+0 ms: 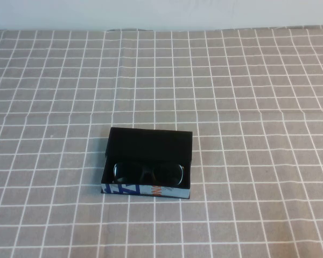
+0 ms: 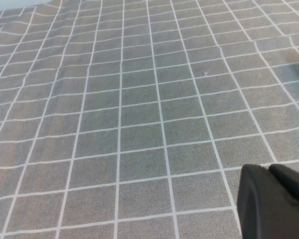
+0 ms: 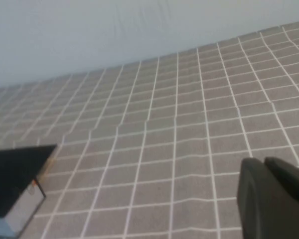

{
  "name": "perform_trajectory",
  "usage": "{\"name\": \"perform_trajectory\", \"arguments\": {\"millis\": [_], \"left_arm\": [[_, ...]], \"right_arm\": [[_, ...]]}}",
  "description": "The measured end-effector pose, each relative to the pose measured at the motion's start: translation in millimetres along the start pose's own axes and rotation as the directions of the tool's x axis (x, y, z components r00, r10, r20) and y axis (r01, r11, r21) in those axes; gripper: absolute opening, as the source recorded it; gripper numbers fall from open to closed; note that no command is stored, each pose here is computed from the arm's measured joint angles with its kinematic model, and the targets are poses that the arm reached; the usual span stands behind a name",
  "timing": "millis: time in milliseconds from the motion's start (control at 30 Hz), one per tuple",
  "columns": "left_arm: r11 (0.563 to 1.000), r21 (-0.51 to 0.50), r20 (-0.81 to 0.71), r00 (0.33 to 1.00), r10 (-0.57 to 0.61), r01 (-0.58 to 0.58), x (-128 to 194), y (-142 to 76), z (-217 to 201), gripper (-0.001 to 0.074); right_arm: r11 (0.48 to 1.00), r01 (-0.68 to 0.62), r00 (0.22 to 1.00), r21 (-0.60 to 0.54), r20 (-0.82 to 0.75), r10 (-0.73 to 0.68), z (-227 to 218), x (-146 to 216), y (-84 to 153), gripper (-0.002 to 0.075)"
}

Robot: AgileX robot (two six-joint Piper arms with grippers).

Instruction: Take glasses out of glasses case

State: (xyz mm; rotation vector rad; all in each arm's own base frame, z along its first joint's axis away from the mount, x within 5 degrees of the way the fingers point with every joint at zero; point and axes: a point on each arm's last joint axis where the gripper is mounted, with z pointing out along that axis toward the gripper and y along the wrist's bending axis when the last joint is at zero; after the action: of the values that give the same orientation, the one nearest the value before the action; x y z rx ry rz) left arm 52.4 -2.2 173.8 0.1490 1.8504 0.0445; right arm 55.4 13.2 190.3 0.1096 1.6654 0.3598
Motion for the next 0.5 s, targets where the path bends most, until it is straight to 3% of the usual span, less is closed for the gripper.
{"name": "perform_trajectory", "arguments": {"millis": [167, 500], "left_arm": [[1.0, 0.0, 0.0, 1.0, 0.0, 0.0, 0.0, 0.0, 0.0, -0.0004], [1.0, 0.0, 0.0, 1.0, 0.0, 0.0, 0.0, 0.0, 0.0, -0.0004]], "right_arm": [[0.997, 0.081, 0.996, 0.003, -0.027, -0.081, 0.0, 2.5, -0.5, -0.0018], [0.995, 0.1, 0.995, 0.004, -0.032, -0.099, -0.1, 2.9, -0.7, -0.0018]]}}
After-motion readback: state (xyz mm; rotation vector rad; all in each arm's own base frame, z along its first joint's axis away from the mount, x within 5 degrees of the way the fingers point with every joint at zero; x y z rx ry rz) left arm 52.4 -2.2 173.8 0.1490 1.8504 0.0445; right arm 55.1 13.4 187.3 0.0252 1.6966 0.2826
